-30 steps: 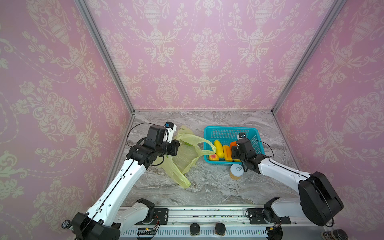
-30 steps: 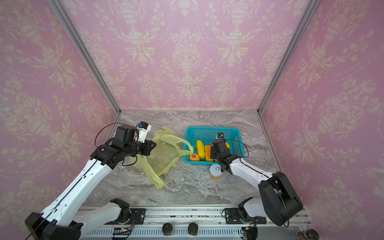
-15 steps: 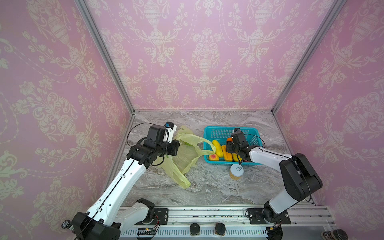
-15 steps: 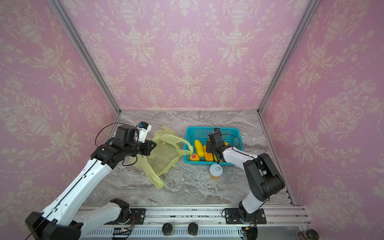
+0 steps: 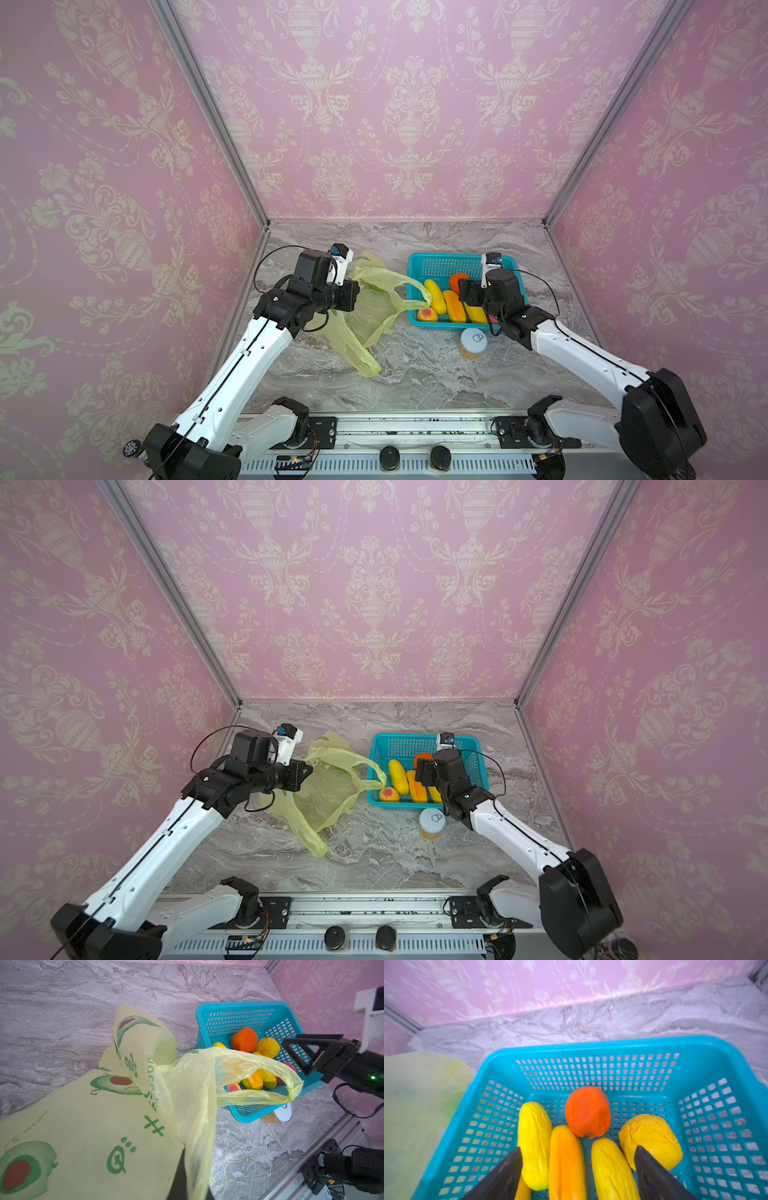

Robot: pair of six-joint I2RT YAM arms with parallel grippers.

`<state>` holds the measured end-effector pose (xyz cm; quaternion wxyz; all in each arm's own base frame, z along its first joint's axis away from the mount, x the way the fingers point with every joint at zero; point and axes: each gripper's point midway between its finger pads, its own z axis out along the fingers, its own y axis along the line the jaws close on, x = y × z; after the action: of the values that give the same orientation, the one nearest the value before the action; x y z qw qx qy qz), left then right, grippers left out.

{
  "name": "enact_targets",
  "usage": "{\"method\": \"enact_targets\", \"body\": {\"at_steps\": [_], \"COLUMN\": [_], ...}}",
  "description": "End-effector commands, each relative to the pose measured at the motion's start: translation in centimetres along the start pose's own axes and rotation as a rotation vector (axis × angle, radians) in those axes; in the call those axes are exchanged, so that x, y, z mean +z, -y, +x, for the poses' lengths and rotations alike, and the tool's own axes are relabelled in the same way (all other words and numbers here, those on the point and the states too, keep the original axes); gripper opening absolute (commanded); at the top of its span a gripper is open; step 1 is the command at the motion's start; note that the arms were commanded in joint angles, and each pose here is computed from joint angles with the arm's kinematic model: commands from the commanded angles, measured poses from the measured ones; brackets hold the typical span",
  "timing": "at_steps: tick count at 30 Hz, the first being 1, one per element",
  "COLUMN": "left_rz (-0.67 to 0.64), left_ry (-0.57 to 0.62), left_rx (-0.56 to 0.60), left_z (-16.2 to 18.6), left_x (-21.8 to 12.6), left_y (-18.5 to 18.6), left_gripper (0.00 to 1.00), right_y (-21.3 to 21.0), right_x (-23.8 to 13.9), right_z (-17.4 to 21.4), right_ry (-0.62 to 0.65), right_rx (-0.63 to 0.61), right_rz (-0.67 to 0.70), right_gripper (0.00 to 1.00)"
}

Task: Untie the knot of the plastic bag and take out the fruit
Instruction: 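Move the empty right gripper back into the bag above the green fruit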

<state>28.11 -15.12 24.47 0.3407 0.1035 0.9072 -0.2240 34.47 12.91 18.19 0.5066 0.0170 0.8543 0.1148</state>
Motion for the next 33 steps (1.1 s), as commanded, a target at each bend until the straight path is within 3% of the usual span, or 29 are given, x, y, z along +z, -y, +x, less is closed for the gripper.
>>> {"method": "enact_targets", "body": {"at_steps": [1,8,14,17,33], "left_rz": [-0.012,-0.019,-0.018,-0.017,-0.013], "left_ry": [-0.011,-0.014,-0.013,-0.013,-0.011], "left_rx": [0.006,0.006,0.005,0.005,0.005], "left_z": [0.1,0.1,0.1,0.1,0.0], "left_x": [-0.1,0.0,-0.1,0.0,-0.1], "left_y": [-0.3,-0.5,-0.5,-0.4,-0.4], "left_gripper": [0.00,0.00,0.00,0.00,0.00], "right_y": [-3.6,-12.3,-18.0,-20.1,-24.2], "right_x": [-3.8,-11.1,-12.2,-11.8,-4.5], "right_z": [-1.3,-0.3,3.6,5.4,10.1], "right_ry": [0.136,0.261,0.204,0.175,-0.029], "right_rx": [-0.095,-0.281,-0.501,-0.577,-0.645], "right_rz": [-0.152,-0.551,-0.695,-0.714,-0.594], "right_gripper": [0.84,0.66,0.63,0.62,0.40]}}
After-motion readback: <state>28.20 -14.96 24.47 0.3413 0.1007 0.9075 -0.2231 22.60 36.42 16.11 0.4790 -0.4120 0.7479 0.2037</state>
